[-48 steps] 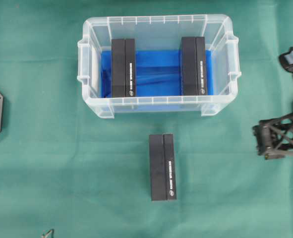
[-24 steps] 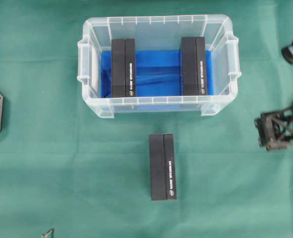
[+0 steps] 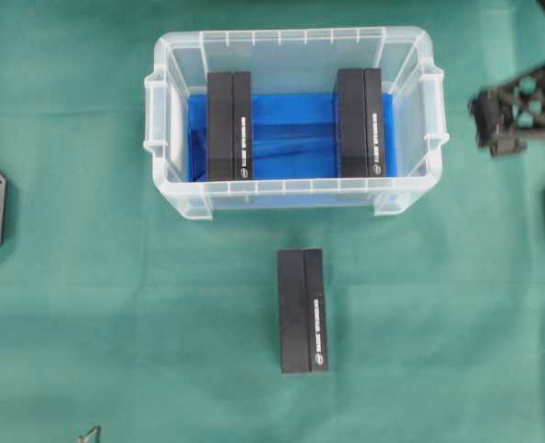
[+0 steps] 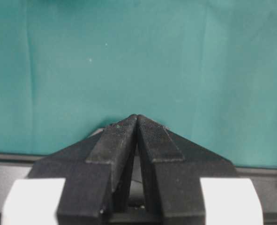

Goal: Take the box out of the case with the right arm.
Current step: 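Open the right gripper and withdraw it to the right, then move the right gripper over the left black box in the case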

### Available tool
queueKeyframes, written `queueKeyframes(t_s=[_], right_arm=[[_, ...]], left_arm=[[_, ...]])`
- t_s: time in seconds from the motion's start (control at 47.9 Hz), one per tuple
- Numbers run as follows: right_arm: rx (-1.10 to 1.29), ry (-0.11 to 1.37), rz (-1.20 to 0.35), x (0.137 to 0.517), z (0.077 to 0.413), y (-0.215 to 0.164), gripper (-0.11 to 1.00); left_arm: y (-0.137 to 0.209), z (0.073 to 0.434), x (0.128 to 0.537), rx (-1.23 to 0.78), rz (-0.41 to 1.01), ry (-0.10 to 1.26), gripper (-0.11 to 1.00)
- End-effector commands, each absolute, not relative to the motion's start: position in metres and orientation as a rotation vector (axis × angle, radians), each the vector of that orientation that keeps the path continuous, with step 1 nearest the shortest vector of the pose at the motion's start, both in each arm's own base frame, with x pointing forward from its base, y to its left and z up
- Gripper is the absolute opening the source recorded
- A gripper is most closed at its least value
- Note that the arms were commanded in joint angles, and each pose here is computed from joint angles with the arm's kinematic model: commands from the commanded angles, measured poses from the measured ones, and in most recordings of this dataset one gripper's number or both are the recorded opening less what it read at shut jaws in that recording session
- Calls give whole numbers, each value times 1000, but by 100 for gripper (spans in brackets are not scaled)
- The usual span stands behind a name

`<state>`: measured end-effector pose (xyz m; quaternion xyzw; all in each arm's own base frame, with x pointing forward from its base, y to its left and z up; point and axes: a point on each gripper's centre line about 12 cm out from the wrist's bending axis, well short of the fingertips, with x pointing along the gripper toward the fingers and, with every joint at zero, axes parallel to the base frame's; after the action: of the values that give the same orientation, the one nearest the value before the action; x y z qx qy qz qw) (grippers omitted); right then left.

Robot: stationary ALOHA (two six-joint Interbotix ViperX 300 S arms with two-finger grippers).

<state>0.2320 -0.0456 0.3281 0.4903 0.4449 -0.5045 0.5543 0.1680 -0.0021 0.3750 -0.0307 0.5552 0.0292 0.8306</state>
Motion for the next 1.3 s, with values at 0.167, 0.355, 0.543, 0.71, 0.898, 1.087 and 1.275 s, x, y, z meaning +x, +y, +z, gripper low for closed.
queueKeyframes(t_s=[0.167, 0.355, 0.543, 0.71, 0.898, 1.087, 1.275], right_arm=[[1166, 997, -1195, 227, 333, -79, 89], [1164, 1005, -1199, 228, 331, -83, 89], [1166, 1006, -1197, 228, 331, -82, 89], [1168, 1004, -1200, 228, 331, -83, 89], [1168, 1004, -1199, 228, 331, -82, 89], [1176, 998, -1197, 229, 332, -82, 89], [1219, 943, -1146, 247, 334, -84, 89]], left_arm=[[-1, 383, 171, -68, 65, 1155, 2], [-1, 383, 171, -70, 66, 1151, 2], [-2, 383, 171, -68, 66, 1151, 2], [-1, 383, 171, -70, 66, 1151, 2], [-1, 383, 171, -70, 66, 1151, 2], [-2, 383, 171, -69, 65, 1151, 2], [-2, 383, 171, -69, 65, 1153, 2]])
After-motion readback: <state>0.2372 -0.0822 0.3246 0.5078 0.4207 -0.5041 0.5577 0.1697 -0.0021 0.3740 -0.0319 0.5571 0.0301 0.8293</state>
